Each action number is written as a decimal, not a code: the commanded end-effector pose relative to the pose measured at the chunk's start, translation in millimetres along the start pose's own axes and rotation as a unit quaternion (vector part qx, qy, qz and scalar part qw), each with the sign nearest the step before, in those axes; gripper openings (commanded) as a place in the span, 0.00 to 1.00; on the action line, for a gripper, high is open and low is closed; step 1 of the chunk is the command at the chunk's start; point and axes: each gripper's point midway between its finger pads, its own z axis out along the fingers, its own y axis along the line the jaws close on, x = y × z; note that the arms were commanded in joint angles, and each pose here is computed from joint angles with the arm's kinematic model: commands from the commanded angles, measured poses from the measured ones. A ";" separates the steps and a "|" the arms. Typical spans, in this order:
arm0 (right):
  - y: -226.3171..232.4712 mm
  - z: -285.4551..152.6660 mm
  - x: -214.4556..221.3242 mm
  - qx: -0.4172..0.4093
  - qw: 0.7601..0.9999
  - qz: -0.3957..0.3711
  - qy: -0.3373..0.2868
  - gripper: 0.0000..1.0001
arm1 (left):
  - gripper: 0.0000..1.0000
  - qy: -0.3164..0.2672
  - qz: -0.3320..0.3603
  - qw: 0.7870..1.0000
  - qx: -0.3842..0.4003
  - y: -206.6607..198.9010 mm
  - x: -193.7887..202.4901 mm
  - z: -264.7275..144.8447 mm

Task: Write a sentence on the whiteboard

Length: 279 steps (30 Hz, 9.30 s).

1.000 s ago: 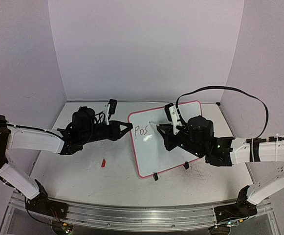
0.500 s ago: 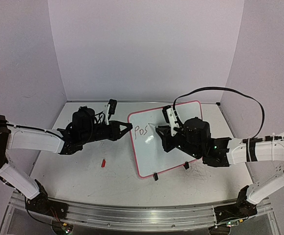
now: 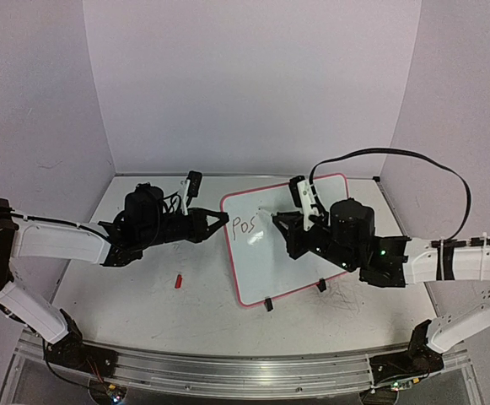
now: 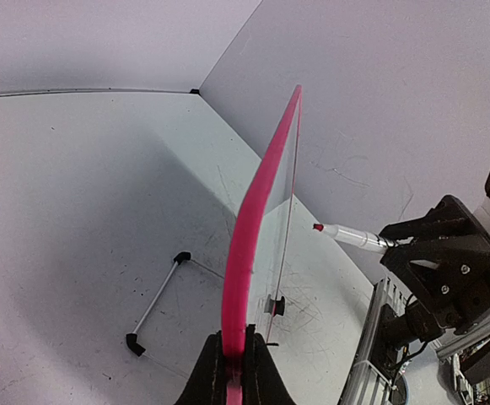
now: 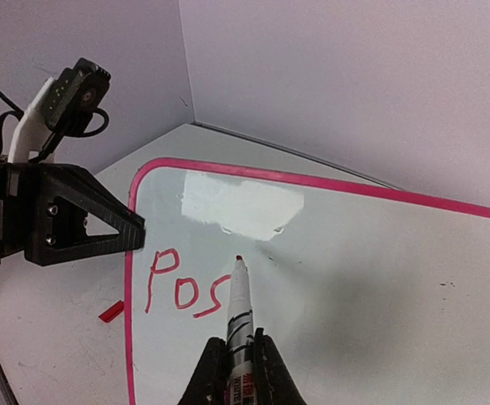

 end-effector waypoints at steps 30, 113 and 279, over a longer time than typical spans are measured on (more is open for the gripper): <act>-4.4 10.3 20.8 0.017 0.999 0.005 0.030 0.00 | 0.00 -0.039 0.024 0.999 0.011 -13.0 -26.1 -9.7; -12.6 -1.9 8.6 0.034 0.999 -0.040 0.014 0.00 | 0.00 -0.036 0.011 0.999 -0.019 -1.6 -23.9 -8.8; -2.0 7.3 -3.6 0.002 1.000 0.004 -0.022 0.00 | 0.00 -0.004 0.040 0.999 -0.033 4.6 -16.1 0.2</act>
